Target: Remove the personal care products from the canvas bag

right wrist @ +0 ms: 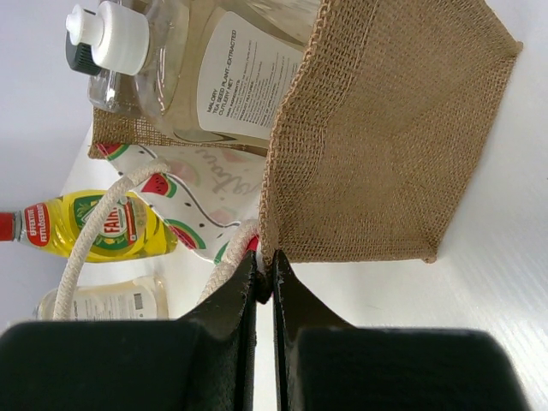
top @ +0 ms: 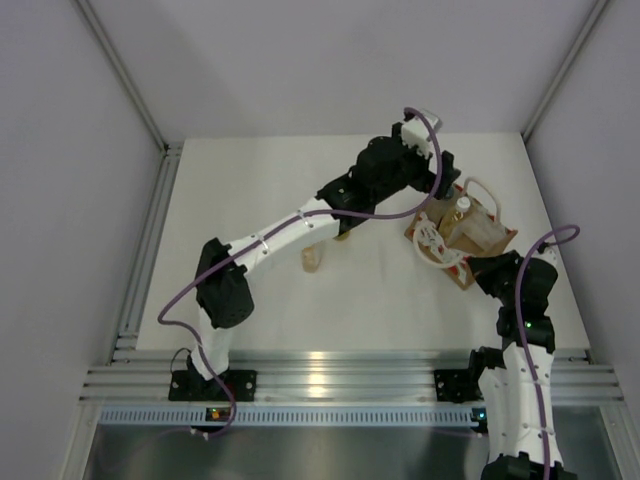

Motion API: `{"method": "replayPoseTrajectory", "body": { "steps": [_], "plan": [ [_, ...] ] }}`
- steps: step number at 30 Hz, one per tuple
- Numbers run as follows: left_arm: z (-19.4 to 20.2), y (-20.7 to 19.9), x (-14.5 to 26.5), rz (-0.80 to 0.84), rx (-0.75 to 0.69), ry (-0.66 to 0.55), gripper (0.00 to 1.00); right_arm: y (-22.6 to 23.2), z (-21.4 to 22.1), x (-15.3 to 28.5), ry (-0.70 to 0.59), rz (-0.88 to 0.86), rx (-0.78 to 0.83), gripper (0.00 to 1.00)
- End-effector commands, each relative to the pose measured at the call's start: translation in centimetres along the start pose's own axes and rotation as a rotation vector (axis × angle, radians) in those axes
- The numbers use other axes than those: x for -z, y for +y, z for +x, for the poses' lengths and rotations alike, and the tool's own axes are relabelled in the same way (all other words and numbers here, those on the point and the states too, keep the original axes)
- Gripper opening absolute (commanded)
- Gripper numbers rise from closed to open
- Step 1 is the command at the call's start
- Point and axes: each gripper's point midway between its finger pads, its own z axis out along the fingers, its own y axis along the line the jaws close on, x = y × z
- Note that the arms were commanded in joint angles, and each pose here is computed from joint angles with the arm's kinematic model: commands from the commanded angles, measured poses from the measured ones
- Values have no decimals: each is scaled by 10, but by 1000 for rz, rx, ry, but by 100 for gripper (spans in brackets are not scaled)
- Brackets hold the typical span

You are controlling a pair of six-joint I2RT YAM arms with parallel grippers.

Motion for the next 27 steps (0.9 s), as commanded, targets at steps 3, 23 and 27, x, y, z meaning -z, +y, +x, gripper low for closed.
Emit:
{"method": "replayPoseTrajectory", "body": {
  "steps": [3,23,27],
  "plan": [
    [40,-45,-18,145,-69,96,95,23,-24,9,-79,-58,30,0],
    [107,-37,-79,61,-19,131,69,22,-16,13,-60,-75,41,0],
    [115,-38,-81,67,-13,143,65,20,-15,11,-56,-69,41,0]
  ]
}}
